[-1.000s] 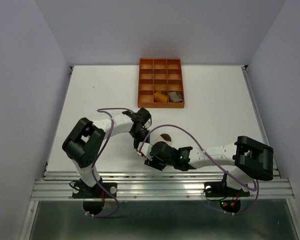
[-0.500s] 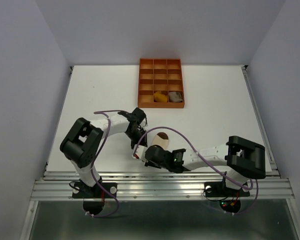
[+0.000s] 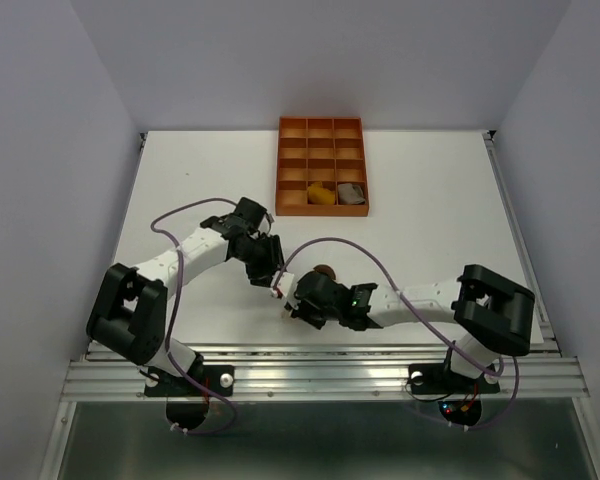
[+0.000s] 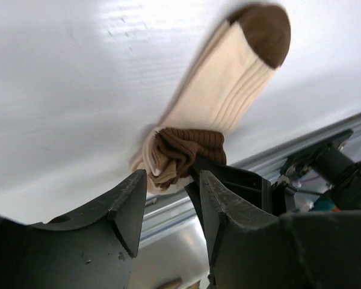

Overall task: Roll the socks
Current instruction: Roll the sock at the center of the board.

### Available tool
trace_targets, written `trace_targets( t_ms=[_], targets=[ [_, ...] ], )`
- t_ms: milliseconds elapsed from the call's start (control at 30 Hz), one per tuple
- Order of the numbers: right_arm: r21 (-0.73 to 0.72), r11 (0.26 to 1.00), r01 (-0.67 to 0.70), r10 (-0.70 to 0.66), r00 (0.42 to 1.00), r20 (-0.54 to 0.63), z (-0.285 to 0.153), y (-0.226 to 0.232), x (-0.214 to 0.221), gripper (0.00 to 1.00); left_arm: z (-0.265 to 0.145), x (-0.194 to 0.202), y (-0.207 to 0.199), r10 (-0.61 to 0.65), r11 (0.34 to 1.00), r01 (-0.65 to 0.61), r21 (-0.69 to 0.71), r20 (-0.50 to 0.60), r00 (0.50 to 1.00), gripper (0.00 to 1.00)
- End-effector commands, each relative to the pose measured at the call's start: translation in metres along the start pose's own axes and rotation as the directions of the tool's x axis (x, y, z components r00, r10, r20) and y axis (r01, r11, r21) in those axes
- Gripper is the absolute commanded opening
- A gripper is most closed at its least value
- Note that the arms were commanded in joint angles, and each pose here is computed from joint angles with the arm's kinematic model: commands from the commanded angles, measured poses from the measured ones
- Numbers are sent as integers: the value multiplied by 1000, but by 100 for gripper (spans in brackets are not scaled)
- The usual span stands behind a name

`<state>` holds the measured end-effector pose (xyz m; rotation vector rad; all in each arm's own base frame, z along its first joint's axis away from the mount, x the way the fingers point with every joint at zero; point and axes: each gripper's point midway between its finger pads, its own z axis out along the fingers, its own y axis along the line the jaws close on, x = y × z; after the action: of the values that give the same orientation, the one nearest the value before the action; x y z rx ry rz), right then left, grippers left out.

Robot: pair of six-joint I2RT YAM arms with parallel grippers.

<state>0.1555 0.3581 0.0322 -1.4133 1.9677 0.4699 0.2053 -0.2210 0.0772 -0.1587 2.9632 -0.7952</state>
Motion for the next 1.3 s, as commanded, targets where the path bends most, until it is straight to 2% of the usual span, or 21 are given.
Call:
trace_targets(
  t_ms=[0,67,100,233,333,367,500,567,800,833,933,967,1033,1133,1267],
  targets=[
    [-157,968,-195,187,980,-60,-4,15,15,1,-24,-37,1,-11,1000,10,11,159,987,51],
    [-180,942,-284,282,959,-37,-9,3,8,1,-27,-45,6,-32,999,31,9,195,980,51],
    [-201,939,-280,282,959,-18,-10,6,3,1,-28,-48,9,-38,999,39,-1,206,978,51],
    [-193,876,-442,445,895,-33,-12,-17,8,1,-30,-49,15,-42,999,45,-6,239,970,51],
    [-250,816,-521,526,849,-52,-14,-15,12,1,-31,-48,16,-25,1000,26,-1,248,969,51],
    [-289,793,-536,554,832,-23,-16,-20,4,1,-31,-48,16,-14,1000,15,-1,251,968,51],
    [-296,699,-651,668,742,-56,-13,-33,16,1,-30,-40,18,5,1000,-10,18,249,969,51],
    [-311,628,-713,732,678,-75,-12,-38,23,1,-29,-37,13,20,998,-33,50,249,968,51],
    [-260,542,-799,801,584,-128,-7,-42,48,1,-18,-17,-14,107,979,-142,143,225,968,52],
    [-236,517,-823,823,554,-128,-6,-48,53,1,-15,-13,-22,137,972,-175,156,224,965,52],
    [-233,469,-852,846,509,-161,-5,-46,63,1,-11,-13,-34,174,958,-221,182,242,954,52],
    [-232,467,-854,846,507,-165,-4,-46,64,1,-8,-10,-36,189,954,-236,186,238,953,52],
    [-210,457,-864,856,492,-161,-4,-49,69,1,-4,-9,-37,207,949,-254,187,241,948,52],
    [-173,397,-901,892,423,-160,-5,-60,80,1,4,-5,-34,228,946,-270,179,227,947,52],
    [-167,364,-916,901,392,-189,-5,-57,87,1,11,-4,-35,238,942,-282,182,233,943,52]
  ],
)
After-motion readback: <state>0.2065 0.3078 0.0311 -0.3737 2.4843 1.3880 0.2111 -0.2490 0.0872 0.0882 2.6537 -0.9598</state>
